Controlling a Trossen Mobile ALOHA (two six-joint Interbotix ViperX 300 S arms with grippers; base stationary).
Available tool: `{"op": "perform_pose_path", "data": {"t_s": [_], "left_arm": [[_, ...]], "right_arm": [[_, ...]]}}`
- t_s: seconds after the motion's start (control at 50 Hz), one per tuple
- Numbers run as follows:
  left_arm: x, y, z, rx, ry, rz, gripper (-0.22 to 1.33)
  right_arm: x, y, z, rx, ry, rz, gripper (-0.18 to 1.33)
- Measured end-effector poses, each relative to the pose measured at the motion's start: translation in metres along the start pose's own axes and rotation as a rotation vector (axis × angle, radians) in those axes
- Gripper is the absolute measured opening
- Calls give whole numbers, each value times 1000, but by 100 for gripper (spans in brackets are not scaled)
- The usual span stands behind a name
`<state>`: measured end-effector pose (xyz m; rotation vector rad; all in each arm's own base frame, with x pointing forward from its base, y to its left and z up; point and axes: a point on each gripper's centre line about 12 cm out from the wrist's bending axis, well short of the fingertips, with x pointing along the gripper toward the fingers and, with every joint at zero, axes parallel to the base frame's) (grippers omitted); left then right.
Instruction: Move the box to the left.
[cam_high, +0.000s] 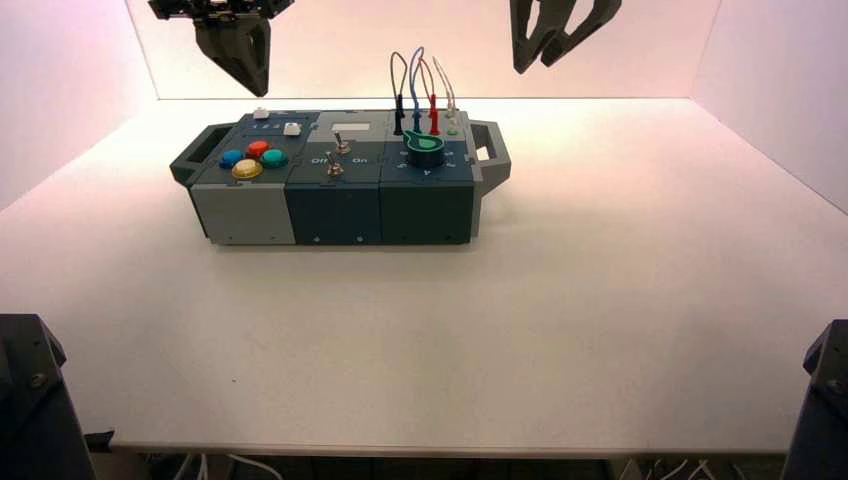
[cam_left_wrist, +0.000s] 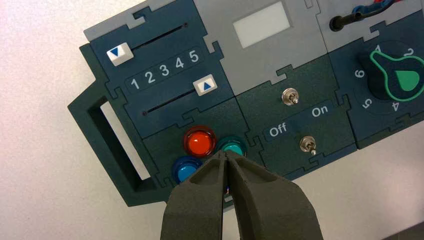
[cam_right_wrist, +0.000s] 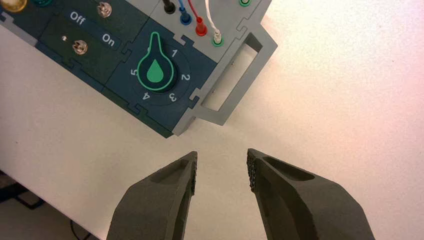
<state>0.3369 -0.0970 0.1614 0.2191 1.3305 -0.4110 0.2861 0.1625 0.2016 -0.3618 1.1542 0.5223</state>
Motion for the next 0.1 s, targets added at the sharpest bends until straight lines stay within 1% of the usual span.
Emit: {"op": "perform_pose_path", "data": {"t_s": [0.1], "left_arm": [[0, 0, 0, -4, -4, -1, -16]], "right_arm": [[1, 0, -2, -3, 0, -3, 102]]}}
